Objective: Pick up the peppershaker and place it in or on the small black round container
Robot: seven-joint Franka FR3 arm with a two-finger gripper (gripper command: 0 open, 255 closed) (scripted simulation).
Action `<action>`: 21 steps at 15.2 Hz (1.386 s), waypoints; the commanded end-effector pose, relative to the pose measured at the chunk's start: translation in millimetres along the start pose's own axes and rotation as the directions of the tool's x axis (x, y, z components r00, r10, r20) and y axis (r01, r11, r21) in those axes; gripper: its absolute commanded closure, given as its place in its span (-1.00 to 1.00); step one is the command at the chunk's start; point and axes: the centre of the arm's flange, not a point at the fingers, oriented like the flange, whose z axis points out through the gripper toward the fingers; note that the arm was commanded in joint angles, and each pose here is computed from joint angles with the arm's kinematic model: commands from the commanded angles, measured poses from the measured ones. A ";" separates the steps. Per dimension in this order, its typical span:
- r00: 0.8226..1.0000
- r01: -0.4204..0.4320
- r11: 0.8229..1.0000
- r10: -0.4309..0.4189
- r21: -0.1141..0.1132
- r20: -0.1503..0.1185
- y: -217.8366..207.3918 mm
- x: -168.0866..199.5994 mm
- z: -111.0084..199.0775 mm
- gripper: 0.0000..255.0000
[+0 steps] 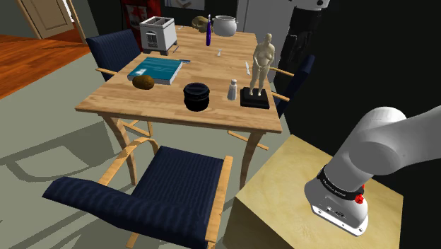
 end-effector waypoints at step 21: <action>0.981 0.180 0.982 -0.176 0.050 -0.078 96.3 193.3 143.7 -1.00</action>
